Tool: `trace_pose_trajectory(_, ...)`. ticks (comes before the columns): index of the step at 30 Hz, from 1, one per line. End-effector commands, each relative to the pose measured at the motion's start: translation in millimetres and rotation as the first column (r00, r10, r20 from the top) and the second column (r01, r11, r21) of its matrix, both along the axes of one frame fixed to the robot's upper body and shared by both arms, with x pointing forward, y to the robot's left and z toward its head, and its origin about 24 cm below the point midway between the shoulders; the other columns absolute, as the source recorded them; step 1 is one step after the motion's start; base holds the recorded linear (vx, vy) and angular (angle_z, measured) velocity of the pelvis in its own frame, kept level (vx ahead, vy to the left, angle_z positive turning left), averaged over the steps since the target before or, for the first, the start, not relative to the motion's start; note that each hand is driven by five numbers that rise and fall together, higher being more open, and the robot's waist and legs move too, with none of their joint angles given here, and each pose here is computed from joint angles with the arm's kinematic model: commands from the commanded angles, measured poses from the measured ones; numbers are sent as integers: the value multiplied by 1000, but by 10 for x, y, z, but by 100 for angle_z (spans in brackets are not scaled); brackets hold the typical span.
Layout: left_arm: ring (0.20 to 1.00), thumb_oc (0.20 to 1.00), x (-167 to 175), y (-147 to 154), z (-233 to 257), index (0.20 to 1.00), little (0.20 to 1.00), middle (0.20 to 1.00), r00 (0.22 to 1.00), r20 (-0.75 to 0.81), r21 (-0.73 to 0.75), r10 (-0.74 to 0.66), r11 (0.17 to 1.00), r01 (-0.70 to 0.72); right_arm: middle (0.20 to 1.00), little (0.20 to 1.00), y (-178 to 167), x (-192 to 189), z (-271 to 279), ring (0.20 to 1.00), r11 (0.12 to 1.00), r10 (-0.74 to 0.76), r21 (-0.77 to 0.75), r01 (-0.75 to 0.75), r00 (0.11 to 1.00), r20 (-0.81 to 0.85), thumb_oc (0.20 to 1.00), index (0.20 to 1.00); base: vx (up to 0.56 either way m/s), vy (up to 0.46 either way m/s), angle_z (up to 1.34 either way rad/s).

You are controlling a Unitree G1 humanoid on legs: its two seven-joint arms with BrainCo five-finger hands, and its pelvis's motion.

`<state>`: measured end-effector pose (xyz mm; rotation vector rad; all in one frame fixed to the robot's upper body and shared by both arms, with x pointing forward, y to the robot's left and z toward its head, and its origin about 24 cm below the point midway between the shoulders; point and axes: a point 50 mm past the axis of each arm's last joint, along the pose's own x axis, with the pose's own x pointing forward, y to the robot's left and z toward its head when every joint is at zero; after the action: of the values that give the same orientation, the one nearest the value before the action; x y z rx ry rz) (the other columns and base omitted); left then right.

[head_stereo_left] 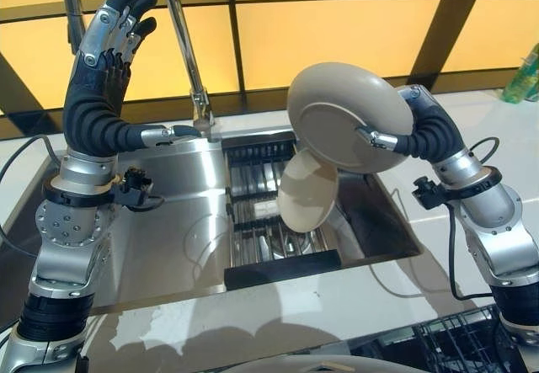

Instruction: Pick up plates and place into dishwasher.

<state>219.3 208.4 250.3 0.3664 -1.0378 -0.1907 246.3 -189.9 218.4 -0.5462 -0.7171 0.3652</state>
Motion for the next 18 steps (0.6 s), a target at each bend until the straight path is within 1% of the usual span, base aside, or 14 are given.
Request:
trace_pose_trajectory(1,1000,1000,-42,211,52,1000,1000,1000,992,67,-27,108,994,-107,200,200,-120,-42,216,200,998,-55,39,50,990,126,200,200,-53,25,-36)
trace_pose_trajectory(4,1000,1000,-69,272,35,1000,1000,1000,984,72,-7,160,987,-160,200,200,-117,10,253,200,996,-72,67,64,989,128,200,200,-39,109,-54)
trace_pose_trajectory(7,1000,1000,-72,301,10,1000,1000,1000,990,39,-25,139,990,-138,200,200,-170,18,208,200,990,-128,79,119,984,122,200,200,-38,229,-69)
trace_pose_trajectory(11,1000,1000,7,281,-6,1000,1000,1000,989,0,-20,150,988,-150,200,200,-270,-39,68,200,983,-171,82,164,981,92,200,200,-60,221,-93)
trace_pose_trajectory(18,1000,1000,34,338,-18,1000,1000,1000,982,-8,-13,188,982,-189,200,200,-428,-79,-39,200,970,-229,98,224,972,49,200,200,-96,109,-35)
